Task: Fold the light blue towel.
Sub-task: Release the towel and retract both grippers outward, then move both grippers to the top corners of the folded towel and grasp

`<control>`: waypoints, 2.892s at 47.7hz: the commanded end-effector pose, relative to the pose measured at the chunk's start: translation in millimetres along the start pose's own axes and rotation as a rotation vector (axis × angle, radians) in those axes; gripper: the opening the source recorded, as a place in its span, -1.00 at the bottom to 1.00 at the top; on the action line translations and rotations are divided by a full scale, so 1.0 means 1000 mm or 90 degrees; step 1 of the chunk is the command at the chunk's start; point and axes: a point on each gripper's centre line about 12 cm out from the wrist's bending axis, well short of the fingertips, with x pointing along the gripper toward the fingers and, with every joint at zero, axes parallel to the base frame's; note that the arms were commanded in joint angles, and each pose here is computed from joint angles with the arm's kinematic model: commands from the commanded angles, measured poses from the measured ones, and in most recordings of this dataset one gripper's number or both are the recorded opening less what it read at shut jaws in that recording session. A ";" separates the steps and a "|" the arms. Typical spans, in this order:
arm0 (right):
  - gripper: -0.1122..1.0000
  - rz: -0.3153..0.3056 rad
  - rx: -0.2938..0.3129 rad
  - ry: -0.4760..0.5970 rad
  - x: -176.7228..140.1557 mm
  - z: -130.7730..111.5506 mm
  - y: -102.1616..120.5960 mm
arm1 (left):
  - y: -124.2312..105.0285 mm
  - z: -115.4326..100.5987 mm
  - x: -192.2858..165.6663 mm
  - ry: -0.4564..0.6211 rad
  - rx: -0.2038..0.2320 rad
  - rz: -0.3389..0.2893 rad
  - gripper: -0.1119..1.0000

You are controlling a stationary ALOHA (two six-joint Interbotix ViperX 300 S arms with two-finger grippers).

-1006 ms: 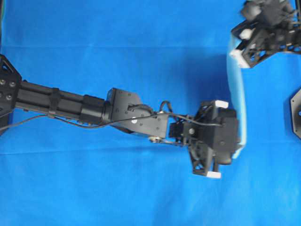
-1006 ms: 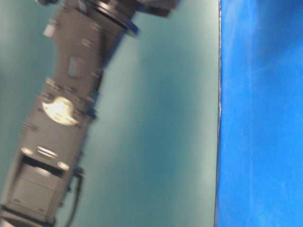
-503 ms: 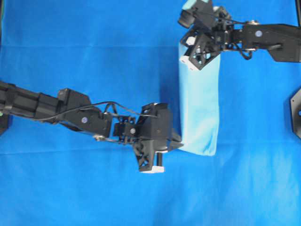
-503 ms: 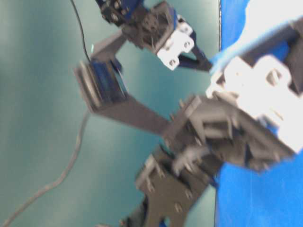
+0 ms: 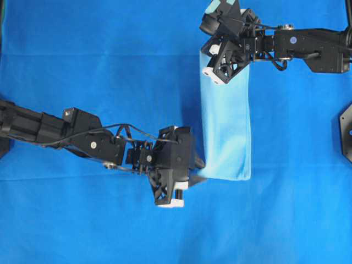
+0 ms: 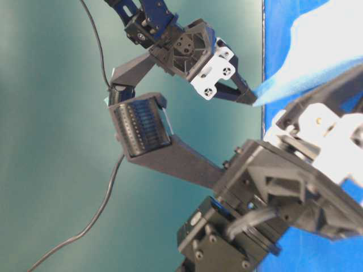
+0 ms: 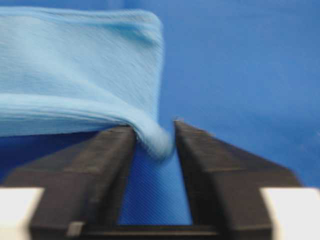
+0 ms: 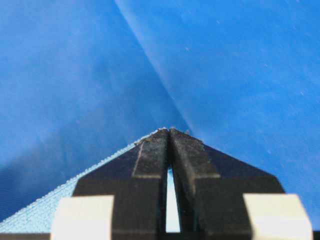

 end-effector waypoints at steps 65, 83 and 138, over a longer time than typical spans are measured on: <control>0.28 0.185 -0.045 -0.227 -0.187 -0.084 0.026 | 0.050 0.013 -0.232 -0.283 0.002 0.075 0.42; 0.28 0.196 -0.048 -0.223 -0.182 -0.086 0.029 | 0.058 0.011 -0.227 -0.277 -0.004 0.090 0.42; 0.28 -0.014 -0.007 0.058 -0.008 -0.078 -0.049 | 0.246 -0.008 -0.048 -0.100 -0.121 0.287 0.42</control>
